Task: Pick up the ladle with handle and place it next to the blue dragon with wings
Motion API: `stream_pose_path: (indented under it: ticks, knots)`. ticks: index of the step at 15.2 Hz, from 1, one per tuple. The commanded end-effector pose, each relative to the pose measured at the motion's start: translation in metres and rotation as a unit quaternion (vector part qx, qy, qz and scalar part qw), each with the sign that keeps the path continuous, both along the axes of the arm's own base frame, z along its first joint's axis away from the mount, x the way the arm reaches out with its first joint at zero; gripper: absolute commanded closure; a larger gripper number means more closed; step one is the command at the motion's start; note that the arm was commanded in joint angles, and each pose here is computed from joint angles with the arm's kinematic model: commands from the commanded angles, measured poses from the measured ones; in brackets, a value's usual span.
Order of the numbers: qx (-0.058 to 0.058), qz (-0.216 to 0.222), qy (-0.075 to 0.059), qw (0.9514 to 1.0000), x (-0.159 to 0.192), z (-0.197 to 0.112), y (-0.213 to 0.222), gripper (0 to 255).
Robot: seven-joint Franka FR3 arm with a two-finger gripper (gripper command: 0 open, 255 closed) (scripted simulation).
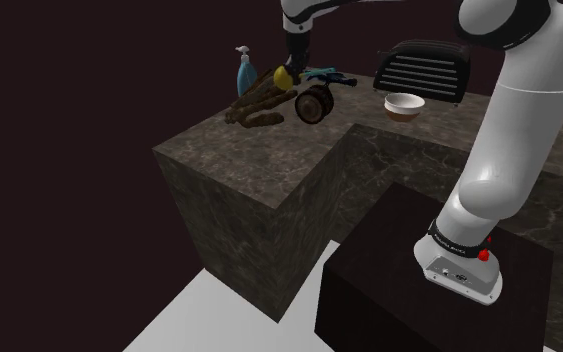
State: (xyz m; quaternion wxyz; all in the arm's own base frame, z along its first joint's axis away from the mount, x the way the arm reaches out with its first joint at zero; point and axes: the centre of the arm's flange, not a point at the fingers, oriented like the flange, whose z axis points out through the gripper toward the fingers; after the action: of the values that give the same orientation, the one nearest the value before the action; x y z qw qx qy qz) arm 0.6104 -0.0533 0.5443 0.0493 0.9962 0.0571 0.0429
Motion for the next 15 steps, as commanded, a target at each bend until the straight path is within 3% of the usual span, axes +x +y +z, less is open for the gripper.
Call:
stream_pose_path:
  ticks: [1, 3, 15]
  knots:
    - [0.0, 0.0, 0.0, 1.0, 0.001, 0.01, 0.002, 255]
    - [0.0, 0.0, 0.0, 1.0, 0.001, 0.02, 0.002, 255]
    - [0.0, 0.0, 0.0, 1.0, -0.029, 0.02, -0.154, 255]
